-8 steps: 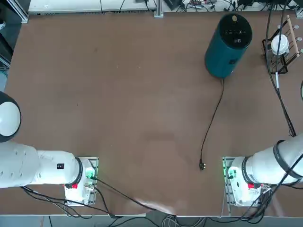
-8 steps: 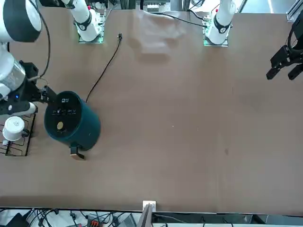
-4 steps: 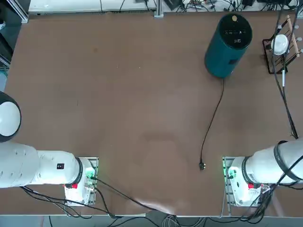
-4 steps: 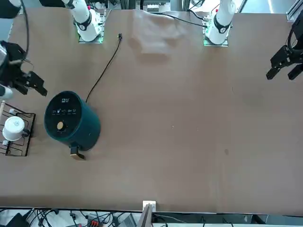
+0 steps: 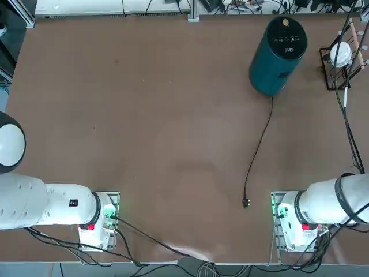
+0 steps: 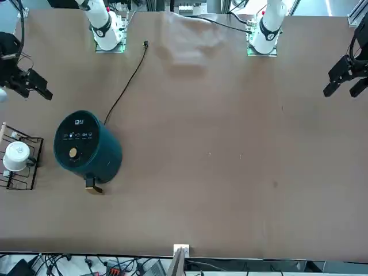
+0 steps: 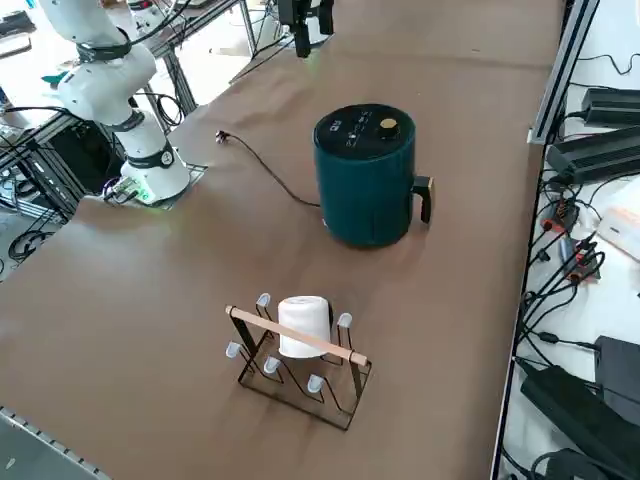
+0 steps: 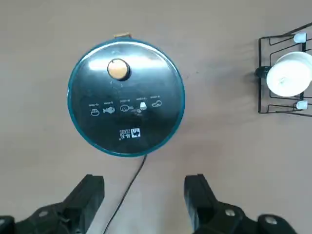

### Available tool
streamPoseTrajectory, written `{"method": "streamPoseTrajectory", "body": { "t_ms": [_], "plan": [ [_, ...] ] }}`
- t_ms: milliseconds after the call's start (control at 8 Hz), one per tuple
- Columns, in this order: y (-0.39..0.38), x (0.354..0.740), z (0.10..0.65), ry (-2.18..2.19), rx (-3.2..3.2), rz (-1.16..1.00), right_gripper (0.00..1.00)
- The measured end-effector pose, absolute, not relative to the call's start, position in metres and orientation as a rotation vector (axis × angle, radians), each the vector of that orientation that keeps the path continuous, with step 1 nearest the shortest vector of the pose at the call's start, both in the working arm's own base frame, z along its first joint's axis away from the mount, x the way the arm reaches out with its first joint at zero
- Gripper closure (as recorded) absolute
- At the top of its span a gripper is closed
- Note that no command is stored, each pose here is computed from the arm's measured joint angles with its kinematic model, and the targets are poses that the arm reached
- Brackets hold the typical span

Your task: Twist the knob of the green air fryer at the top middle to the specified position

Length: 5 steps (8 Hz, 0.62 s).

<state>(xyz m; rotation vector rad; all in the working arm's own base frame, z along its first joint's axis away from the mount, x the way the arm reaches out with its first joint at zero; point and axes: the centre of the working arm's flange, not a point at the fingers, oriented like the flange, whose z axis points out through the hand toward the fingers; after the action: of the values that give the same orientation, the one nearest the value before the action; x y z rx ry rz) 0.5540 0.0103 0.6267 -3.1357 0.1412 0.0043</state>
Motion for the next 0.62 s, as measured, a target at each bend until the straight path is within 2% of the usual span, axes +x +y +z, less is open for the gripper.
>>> {"method": "streamPoseTrajectory", "body": {
  "t_ms": [625],
  "plan": [
    [0.0017, 0.5515, 0.6345, 0.165, -3.135, 0.004, 0.00]
  ]
}}
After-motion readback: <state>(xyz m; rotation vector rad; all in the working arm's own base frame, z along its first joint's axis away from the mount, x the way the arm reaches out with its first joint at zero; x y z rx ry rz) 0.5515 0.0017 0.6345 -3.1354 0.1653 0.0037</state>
